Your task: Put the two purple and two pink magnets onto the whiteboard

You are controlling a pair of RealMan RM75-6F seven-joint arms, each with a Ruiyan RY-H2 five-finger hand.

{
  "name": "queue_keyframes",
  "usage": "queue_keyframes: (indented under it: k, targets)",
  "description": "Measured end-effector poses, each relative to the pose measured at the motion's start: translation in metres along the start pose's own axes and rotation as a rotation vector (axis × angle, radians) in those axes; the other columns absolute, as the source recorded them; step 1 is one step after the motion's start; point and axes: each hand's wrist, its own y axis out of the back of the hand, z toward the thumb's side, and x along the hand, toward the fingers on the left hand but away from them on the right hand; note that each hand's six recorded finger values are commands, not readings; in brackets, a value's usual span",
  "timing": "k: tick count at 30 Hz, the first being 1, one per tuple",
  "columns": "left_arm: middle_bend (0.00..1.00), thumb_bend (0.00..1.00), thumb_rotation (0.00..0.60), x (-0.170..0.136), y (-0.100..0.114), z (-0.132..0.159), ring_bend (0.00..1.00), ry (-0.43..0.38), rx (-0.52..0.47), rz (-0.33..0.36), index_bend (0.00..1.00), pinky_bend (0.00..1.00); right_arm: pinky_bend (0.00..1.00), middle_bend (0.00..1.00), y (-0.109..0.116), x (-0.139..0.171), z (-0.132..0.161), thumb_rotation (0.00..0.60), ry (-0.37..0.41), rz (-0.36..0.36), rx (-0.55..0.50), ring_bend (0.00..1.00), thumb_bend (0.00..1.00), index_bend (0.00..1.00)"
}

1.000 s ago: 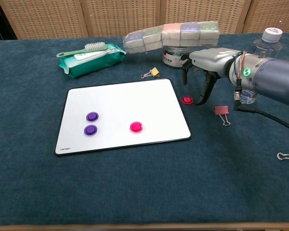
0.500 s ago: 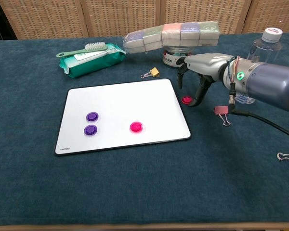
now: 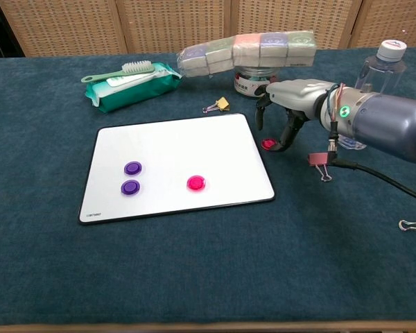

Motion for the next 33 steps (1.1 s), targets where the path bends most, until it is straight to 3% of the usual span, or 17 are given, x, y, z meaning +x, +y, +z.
queue_keyframes:
  k: [33]
  targets:
    - [0.00, 0.27, 0.600, 0.001, -0.002, 0.000, 0.00, 0.001, -0.002, -0.019, 0.00, 0.00, 0.00, 0.00, -0.012, -0.003, -0.007, 0.600, -0.024, 0.034, -0.017, 0.00, 0.30, 0.41]
